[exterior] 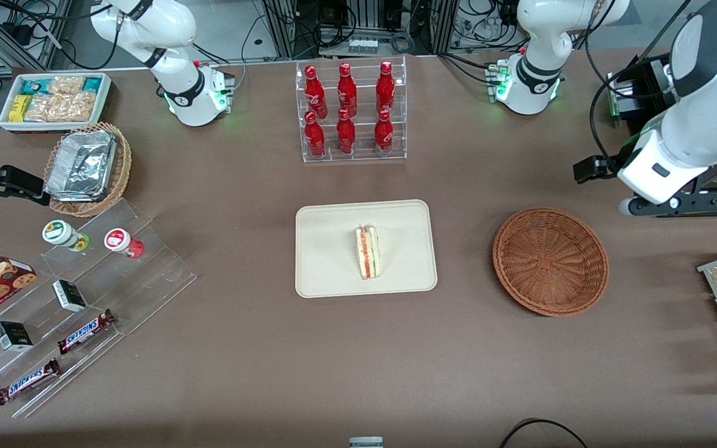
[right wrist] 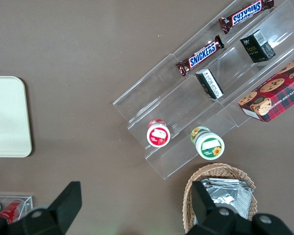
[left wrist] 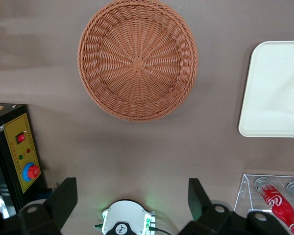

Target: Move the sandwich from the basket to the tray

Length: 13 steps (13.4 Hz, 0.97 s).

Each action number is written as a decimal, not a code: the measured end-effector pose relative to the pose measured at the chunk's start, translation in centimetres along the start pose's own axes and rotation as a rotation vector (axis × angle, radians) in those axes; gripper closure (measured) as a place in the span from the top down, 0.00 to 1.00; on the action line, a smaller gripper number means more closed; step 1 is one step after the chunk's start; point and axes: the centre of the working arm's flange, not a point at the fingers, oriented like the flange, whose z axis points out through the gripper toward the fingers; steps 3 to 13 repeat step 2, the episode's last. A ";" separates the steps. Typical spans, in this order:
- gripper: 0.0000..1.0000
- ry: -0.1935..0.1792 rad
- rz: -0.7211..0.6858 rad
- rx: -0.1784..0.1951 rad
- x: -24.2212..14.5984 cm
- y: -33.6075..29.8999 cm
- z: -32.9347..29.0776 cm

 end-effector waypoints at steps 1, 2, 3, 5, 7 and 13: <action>1.00 0.004 -0.003 0.001 -0.4 -0.1 -0.4; 1.00 0.007 -0.011 0.001 -0.6 -0.6 -0.7; 1.00 0.007 -0.011 0.001 -0.6 -0.6 -0.7; 1.00 0.007 -0.011 0.001 -0.6 -0.6 -0.7; 1.00 0.007 -0.011 0.001 -0.6 -0.6 -0.7; 1.00 0.007 -0.011 0.001 -0.6 -0.6 -0.7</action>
